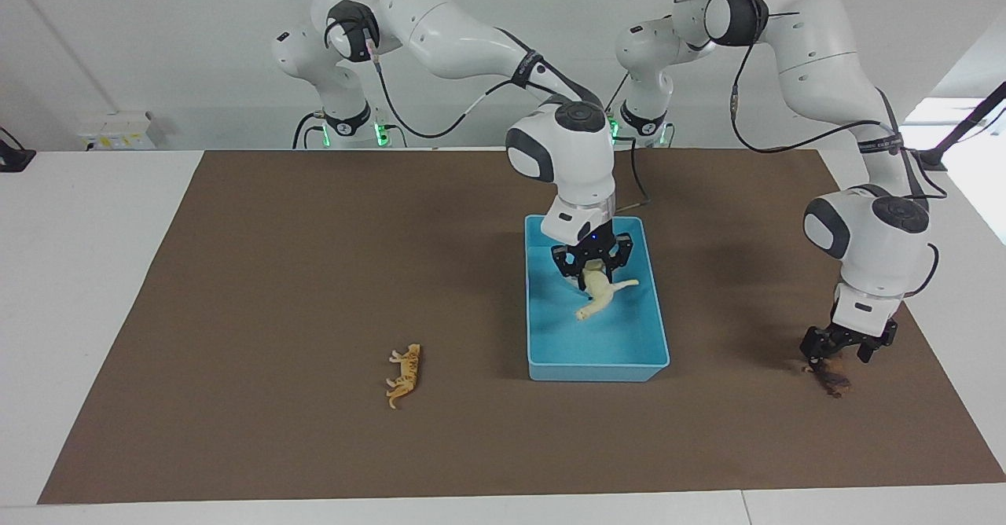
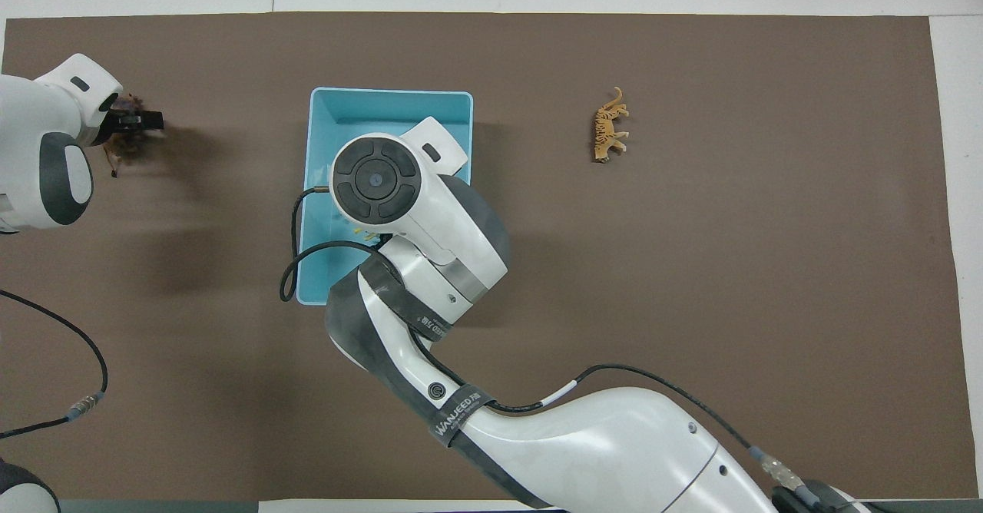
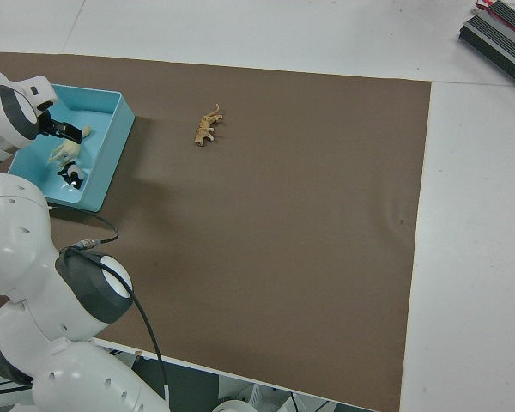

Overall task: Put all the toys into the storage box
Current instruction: 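Release the horse into the box while the left gripper grasps the brown toy, then move the right gripper to the tiger while the left gripper lifts the toy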

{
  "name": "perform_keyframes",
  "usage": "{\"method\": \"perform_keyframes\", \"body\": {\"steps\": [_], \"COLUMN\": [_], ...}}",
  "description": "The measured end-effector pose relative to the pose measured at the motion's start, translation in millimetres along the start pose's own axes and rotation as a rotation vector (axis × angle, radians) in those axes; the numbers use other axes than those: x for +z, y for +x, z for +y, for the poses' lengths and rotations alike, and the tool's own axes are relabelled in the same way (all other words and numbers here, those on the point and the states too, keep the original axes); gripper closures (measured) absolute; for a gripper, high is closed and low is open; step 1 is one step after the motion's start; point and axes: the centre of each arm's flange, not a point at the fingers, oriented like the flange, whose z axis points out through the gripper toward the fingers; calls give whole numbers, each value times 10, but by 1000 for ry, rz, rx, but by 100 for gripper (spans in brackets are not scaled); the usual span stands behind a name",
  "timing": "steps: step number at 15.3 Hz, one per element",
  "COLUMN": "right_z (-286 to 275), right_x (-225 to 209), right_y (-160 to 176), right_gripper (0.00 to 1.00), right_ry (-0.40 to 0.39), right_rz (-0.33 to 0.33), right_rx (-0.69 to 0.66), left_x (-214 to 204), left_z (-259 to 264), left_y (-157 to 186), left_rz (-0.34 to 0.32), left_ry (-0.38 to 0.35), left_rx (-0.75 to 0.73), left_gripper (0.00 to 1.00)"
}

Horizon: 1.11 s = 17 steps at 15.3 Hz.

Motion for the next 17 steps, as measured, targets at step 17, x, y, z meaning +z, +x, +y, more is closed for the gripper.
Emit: {"method": "perform_keyframes", "body": {"steps": [17], "right_z": [2904], "right_x": [764], "right_y": [1075], "right_gripper": [0], "right_ry": [-131], "right_rz": [-39], "right_rx": [52], "left_x": [-253], "left_z": [-37], "left_y": [259], "left_rz": [-91], "left_ry": [-23], "left_rx": [-108], "left_gripper": [28]}}
